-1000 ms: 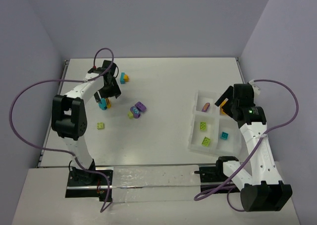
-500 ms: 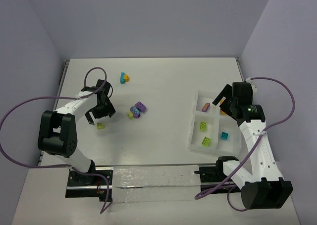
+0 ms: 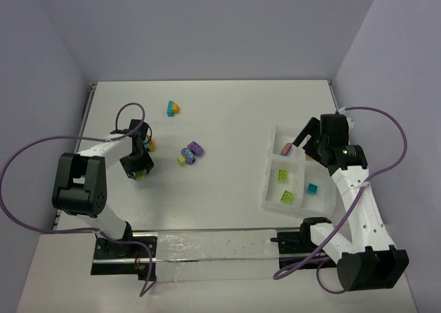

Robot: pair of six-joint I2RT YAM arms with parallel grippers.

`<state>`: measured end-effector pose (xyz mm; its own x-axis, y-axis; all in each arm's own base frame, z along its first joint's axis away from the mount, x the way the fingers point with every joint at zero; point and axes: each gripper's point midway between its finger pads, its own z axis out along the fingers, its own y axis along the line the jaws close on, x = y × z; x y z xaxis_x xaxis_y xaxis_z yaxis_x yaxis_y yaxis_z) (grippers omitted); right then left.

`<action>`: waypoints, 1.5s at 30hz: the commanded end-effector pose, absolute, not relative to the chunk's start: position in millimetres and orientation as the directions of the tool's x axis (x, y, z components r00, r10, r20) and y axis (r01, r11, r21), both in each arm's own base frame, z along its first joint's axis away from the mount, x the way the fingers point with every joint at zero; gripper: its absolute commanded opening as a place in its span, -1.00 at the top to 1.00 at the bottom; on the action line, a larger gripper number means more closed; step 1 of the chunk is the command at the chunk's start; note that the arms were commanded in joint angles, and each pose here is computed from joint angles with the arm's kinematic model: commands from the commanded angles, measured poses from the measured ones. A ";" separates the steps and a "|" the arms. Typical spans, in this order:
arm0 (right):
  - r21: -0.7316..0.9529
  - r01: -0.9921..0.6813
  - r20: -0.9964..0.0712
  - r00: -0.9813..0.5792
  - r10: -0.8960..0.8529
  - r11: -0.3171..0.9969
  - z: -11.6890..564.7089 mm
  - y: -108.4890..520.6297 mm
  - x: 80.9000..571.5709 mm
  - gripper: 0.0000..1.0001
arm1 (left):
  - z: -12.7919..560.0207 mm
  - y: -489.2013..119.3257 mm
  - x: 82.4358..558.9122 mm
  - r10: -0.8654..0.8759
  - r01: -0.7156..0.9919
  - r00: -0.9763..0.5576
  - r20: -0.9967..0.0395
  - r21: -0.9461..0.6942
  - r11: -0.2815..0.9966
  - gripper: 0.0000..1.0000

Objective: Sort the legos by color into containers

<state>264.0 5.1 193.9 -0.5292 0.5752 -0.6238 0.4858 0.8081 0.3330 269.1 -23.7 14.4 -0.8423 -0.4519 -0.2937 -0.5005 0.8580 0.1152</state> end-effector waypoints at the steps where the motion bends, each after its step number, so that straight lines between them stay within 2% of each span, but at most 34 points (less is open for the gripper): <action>1: 0.365 0.466 -0.648 -0.494 0.580 0.806 208.6 8.6 274.4 -0.79 | 9.4 -26.5 278.5 -0.454 -0.502 -0.832 -0.319 0.081 0.861 0.06; 3: 0.363 0.467 -0.651 -0.493 0.578 0.807 209.0 8.1 273.5 -0.79 | 15.0 -27.9 282.7 -0.453 -0.499 -0.826 -0.336 0.063 0.864 0.40; 8: 0.350 0.472 -0.669 -0.479 0.568 0.809 215.4 3.8 274.2 -0.79 | 55.2 -53.6 303.5 -0.394 -0.413 -0.827 -0.401 -0.042 0.910 0.98; 10: 0.337 0.482 -0.681 -0.468 0.563 0.808 218.8 -0.4 274.7 -0.80 | 72.9 -68.9 308.9 -0.348 -0.358 -0.835 -0.426 -0.059 0.932 0.99; 12: 0.308 0.494 -0.708 -0.452 0.543 0.813 227.3 -8.5 275.8 -0.81 | 104.6 -121.9 311.6 -0.205 -0.183 -0.859 -0.470 -0.091 0.979 0.99; 15: 0.282 0.502 -0.733 -0.437 0.521 0.817 240.1 -15.9 277.1 -0.82 | 148.4 -204.0 311.4 -0.050 0.061 -0.859 -0.510 -0.199 0.978 1.00; 20: 0.330 0.495 -0.753 -0.376 0.540 0.804 266.9 -17.5 277.3 -0.82 | 176.5 -350.2 260.8 0.239 0.447 -0.830 -0.504 -0.344 0.826 0.99; 22: 0.351 0.493 -0.758 -0.349 0.551 0.796 275.5 -18.2 276.1 -0.82 | 178.6 -380.5 248.4 0.300 0.516 -0.809 -0.505 -0.366 0.774 1.00; 24: 0.383 0.489 -0.772 -0.297 0.562 0.784 291.8 -19.9 273.7 -0.81 | 183.2 -429.9 216.2 0.410 0.631 -0.756 -0.511 -0.399 0.666 0.99; 30: 0.441 0.497 -0.802 -0.157 0.577 0.748 321.9 -31.6 259.3 -0.79 | 169.6 -503.5 197.0 0.488 0.719 -0.690 -0.534 -0.433 0.544 0.99; 35: 0.445 0.491 -0.806 -0.144 0.574 0.749 327.3 -32.1 254.6 -0.79 | 167.4 -533.4 194.1 0.475 0.723 -0.689 -0.547 -0.478 0.498 0.98; 36: 0.444 0.496 -0.807 -0.142 0.573 0.747 327.1 -33.2 253.7 -0.79 | 167.5 -536.8 195.3 0.466 0.719 -0.694 -0.549 -0.485 0.498 0.95; 39: 0.459 0.495 -0.808 -0.115 0.579 0.738 328.7 -34.9 249.5 -0.78 | 162.0 -549.4 195.1 0.447 0.696 -0.717 -0.534 -0.526 0.488 0.67; 40: 0.462 0.492 -0.808 -0.110 0.579 0.738 329.1 -34.9 249.2 -0.78 | 161.2 -552.1 195.7 0.442 0.694 -0.720 -0.535 -0.532 0.486 0.48; 43: 0.462 0.487 -0.808 -0.114 0.579 0.741 328.7 -33.8 249.5 -0.78 | 159.5 -555.5 200.7 0.426 0.682 -0.730 -0.535 -0.528 0.506 -0.46; 44: 0.461 0.487 -0.807 -0.117 0.579 0.742 328.1 -33.5 249.7 -0.78 | 159.0 -554.8 202.6 0.423 0.681 -0.730 -0.537 -0.520 0.515 -0.71; 45: 0.461 0.486 -0.806 -0.120 0.579 0.743 327.8 -32.9 250.1 -0.78 | 158.2 -553.1 204.2 0.422 0.681 -0.730 -0.538 -0.511 0.525 -0.88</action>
<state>248.3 -28.1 314.8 -0.1769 0.5760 -0.7981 0.4863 0.7561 0.4379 196.4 -537.4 134.0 -0.7372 0.4731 -0.4824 0.6747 0.5529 -0.4889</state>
